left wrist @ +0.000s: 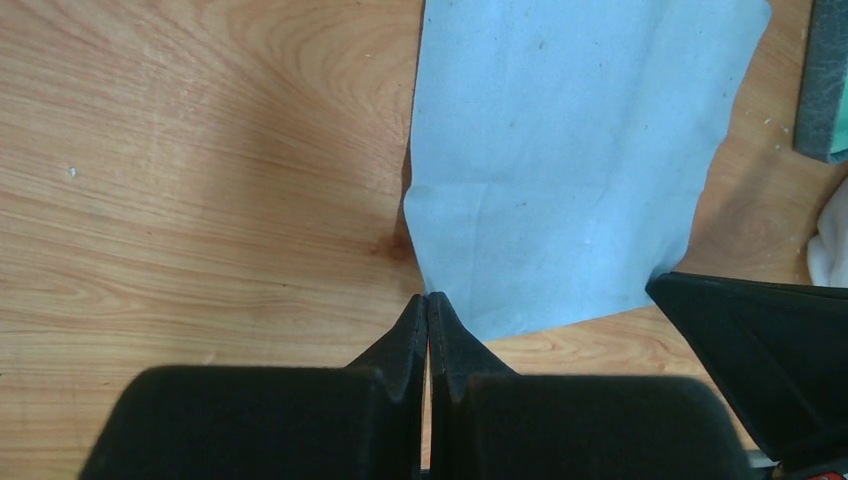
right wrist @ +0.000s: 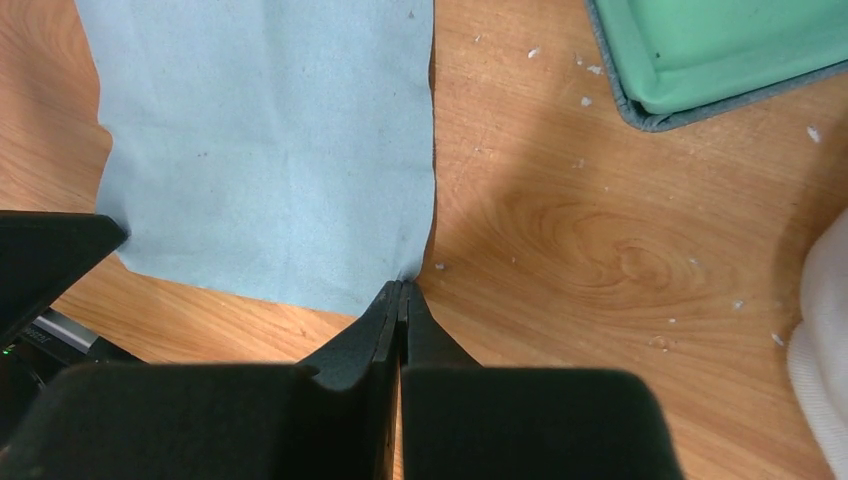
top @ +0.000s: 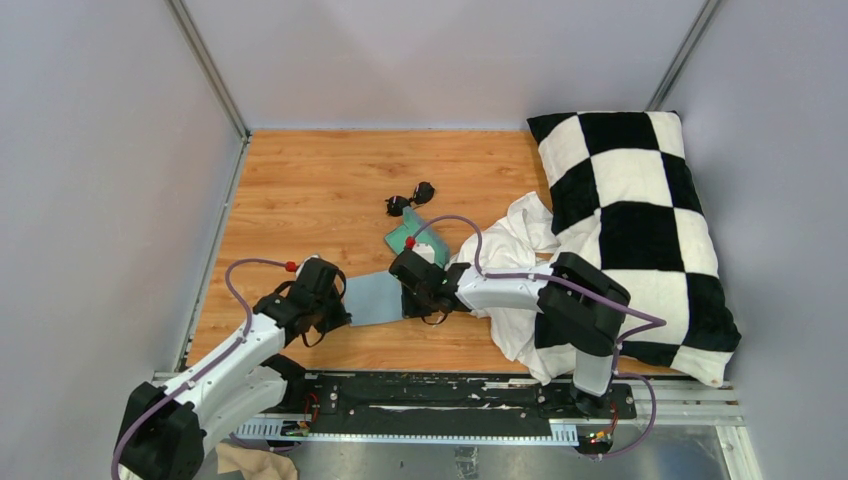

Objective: Organize the sunglasses
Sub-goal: Fold the glasses cleaning cloth at the center of the board.

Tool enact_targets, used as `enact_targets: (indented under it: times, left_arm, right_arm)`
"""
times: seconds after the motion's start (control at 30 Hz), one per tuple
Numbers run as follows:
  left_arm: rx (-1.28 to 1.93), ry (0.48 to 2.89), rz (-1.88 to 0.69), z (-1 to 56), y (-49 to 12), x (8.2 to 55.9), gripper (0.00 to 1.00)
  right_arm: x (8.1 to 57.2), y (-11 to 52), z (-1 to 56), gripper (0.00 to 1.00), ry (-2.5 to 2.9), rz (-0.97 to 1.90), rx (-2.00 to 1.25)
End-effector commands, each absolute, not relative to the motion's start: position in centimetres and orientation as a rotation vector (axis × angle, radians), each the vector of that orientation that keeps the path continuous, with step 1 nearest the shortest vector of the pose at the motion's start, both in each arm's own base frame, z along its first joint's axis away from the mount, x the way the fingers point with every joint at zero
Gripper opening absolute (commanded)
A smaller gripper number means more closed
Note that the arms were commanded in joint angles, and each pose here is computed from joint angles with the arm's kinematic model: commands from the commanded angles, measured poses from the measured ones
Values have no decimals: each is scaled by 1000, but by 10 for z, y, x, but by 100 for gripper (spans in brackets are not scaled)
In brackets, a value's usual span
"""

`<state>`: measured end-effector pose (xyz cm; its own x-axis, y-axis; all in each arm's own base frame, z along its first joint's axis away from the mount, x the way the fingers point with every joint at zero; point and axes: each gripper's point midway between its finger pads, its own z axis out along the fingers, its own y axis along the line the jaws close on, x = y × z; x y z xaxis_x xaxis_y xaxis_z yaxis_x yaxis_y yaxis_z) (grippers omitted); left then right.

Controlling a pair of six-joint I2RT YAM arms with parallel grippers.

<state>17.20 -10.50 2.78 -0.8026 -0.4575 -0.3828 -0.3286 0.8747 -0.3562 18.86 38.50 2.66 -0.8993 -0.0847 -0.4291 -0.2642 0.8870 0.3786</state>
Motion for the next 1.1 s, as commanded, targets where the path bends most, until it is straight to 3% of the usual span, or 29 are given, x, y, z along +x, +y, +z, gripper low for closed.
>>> enact_targets:
  times: [0.0,1.07]
  left_arm:
    - [-564,2609,-342,25,-102,166,0]
    - [-493,2545,-176,59,-91,213,0]
  right_arm:
    - [182,378,29,0,2652,568,-288]
    - [227,398,50,0,2588,533,-271]
